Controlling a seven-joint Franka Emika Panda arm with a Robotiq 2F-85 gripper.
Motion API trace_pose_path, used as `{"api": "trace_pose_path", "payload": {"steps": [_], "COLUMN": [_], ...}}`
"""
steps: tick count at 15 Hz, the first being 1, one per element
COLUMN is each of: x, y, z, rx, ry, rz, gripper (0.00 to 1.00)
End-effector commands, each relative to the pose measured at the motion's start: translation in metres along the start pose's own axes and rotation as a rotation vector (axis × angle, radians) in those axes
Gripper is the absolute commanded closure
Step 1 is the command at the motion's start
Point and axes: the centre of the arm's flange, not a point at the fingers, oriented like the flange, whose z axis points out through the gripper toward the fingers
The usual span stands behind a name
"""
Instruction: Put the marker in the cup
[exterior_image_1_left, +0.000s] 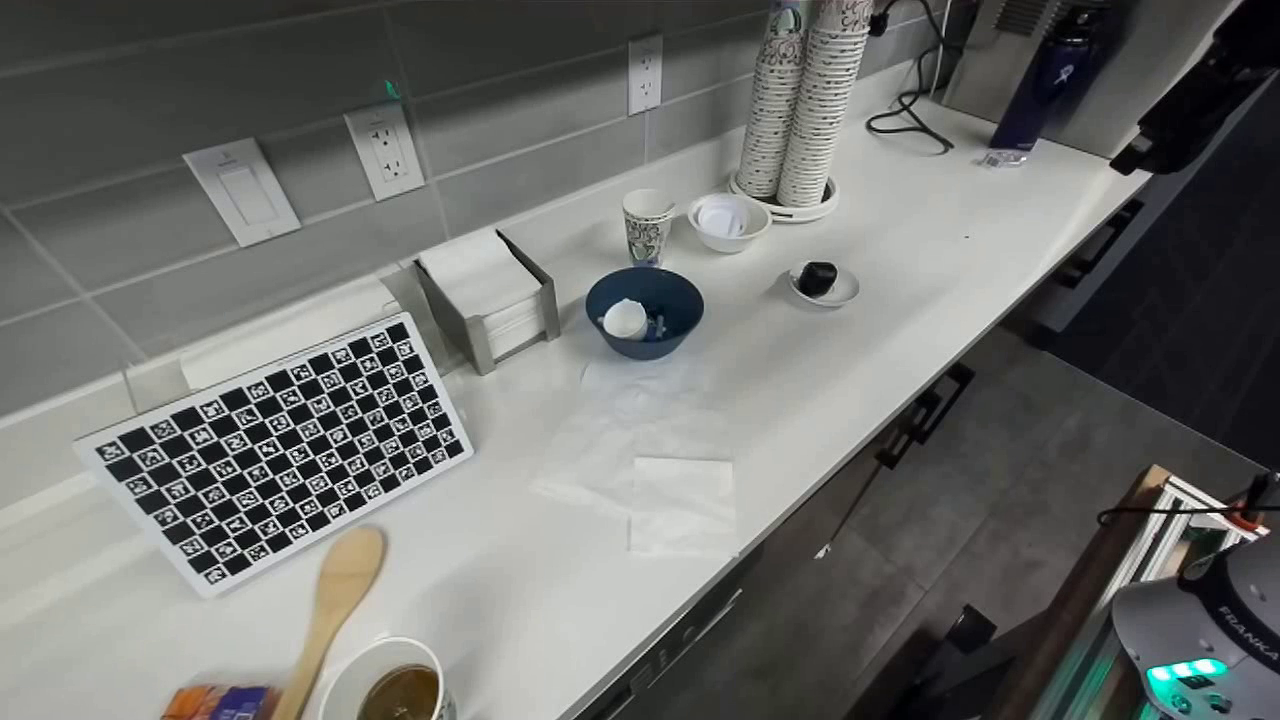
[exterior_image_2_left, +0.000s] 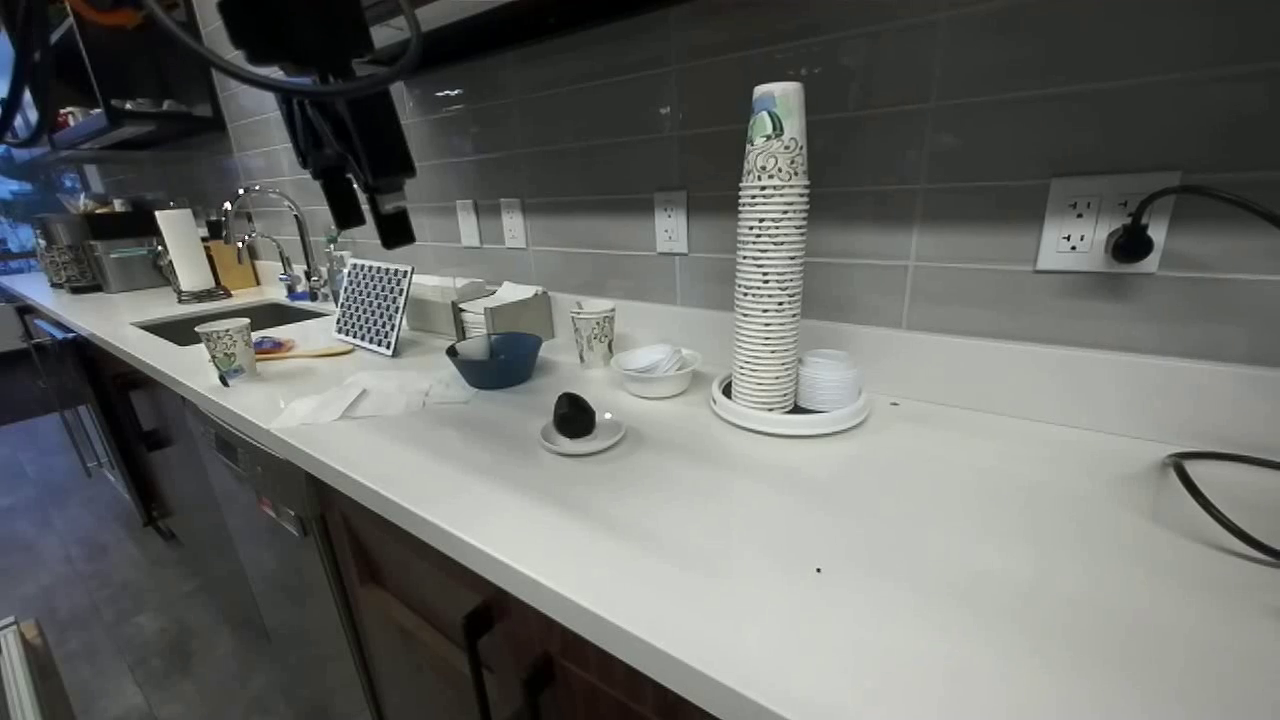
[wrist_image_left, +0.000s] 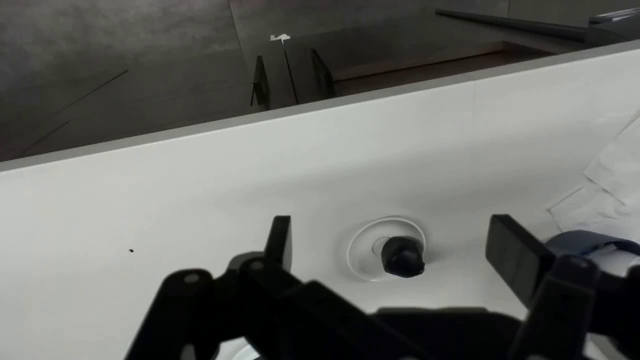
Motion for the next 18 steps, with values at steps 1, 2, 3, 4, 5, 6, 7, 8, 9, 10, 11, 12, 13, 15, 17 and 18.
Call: {"api": "trace_pose_path", "payload": {"steps": [1, 2, 3, 4, 5, 6, 7, 8, 9, 10, 11, 12, 13, 15, 17, 18], "x": [0.009, 0.012, 0.018, 0.023, 0.03, 0.038, 0.046, 0.057, 0.069, 0.078, 0.086, 0.096, 0.101, 0.071, 0.083, 0.087], "y": [-0.052, -0.073, -0.098, -0.12, -0.149, -0.175, -0.2, -0.226, -0.25, -0.269, -0.286, -0.3, -0.31, -0.299, -0.305, -0.304], "z": [0.019, 0.025, 0.032, 0.04, 0.048, 0.058, 0.066, 0.073, 0.081, 0.091, 0.1, 0.112, 0.121, 0.117, 0.128, 0.13], "rx": [0.0, 0.01, 0.018, 0.022, 0.03, 0.042, 0.054, 0.066, 0.067, 0.065, 0.056, 0.05, 0.038, 0.055, 0.056, 0.056], "ry": [0.012, 0.012, 0.029, 0.04, 0.052, 0.073, 0.105, 0.127, 0.145, 0.166, 0.179, 0.167, 0.148, 0.149, 0.128, 0.126], "rz": [0.016, 0.021, 0.032, 0.049, 0.069, 0.096, 0.126, 0.165, 0.187, 0.203, 0.214, 0.221, 0.198, 0.183, 0.184, 0.188], "gripper": [0.0, 0.0, 0.0, 0.0, 0.0, 0.0, 0.0, 0.0, 0.0, 0.0, 0.0, 0.0, 0.0, 0.0, 0.0, 0.0]}}
